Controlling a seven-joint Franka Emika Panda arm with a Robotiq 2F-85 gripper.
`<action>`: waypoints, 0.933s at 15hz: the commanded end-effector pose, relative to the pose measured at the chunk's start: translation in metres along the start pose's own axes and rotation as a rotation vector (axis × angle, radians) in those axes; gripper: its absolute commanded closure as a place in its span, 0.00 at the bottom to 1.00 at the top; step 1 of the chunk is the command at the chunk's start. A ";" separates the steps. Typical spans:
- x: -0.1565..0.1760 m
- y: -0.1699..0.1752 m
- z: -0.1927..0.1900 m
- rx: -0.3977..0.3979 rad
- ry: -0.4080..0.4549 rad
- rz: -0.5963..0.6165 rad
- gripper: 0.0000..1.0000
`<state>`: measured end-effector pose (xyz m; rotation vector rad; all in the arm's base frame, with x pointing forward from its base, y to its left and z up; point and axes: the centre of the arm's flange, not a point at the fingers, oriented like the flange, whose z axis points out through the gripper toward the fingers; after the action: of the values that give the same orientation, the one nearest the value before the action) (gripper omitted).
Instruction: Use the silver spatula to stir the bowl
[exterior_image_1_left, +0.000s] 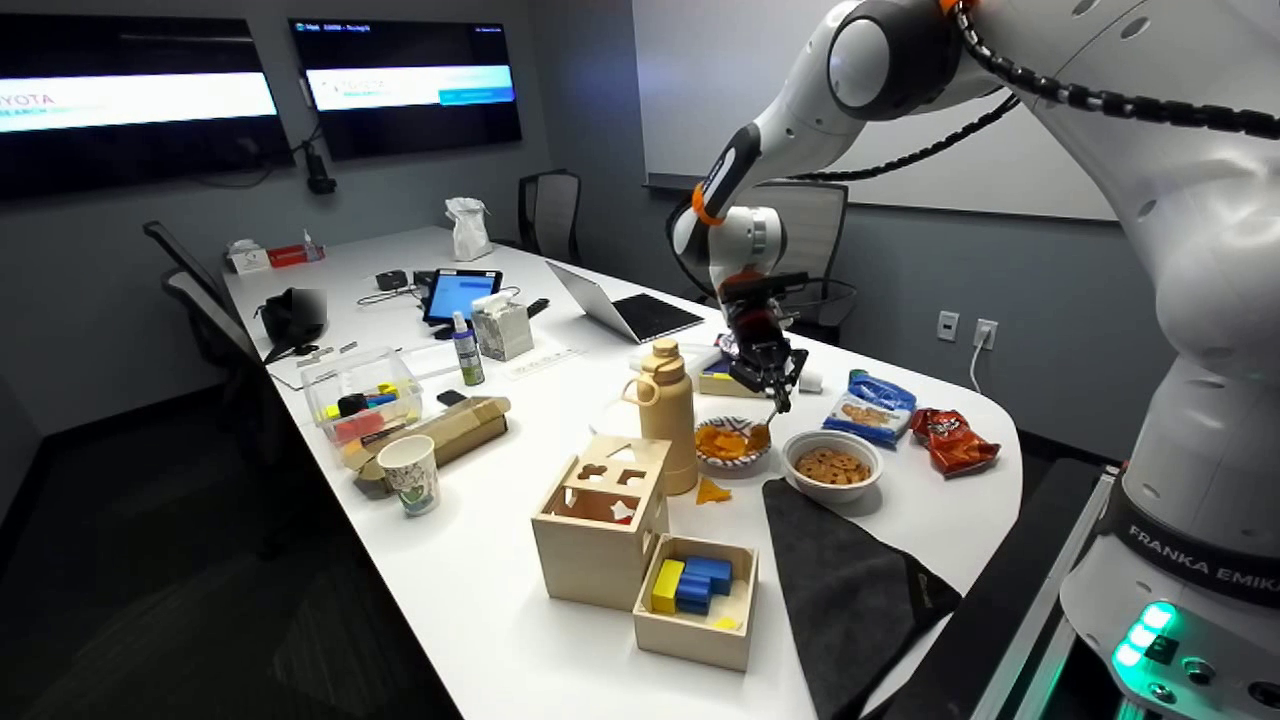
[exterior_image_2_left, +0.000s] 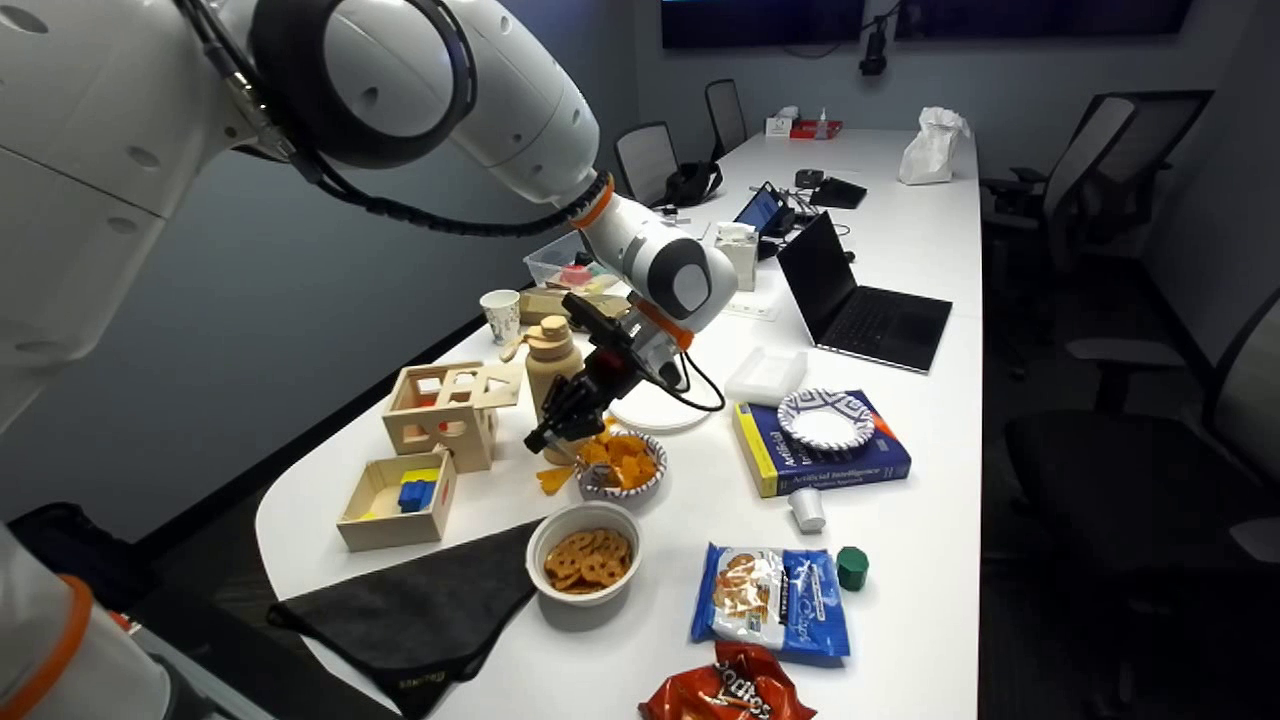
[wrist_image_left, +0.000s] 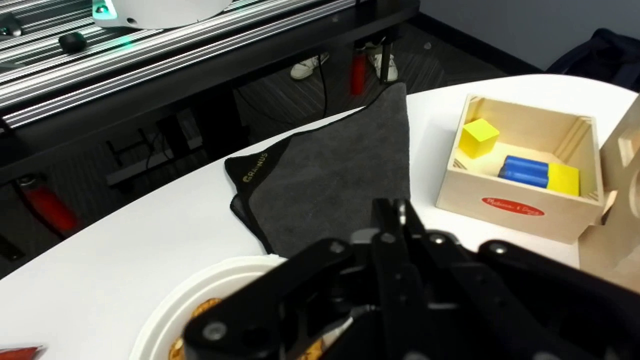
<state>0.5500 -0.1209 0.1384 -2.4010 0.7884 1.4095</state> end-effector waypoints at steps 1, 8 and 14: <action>0.001 -0.006 -0.009 -0.021 0.076 0.026 0.99; 0.002 -0.012 -0.016 0.042 0.130 -0.114 0.99; 0.002 -0.014 -0.014 0.090 0.063 -0.260 0.99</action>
<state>0.5689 -0.1154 0.1361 -2.4566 0.5986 1.1833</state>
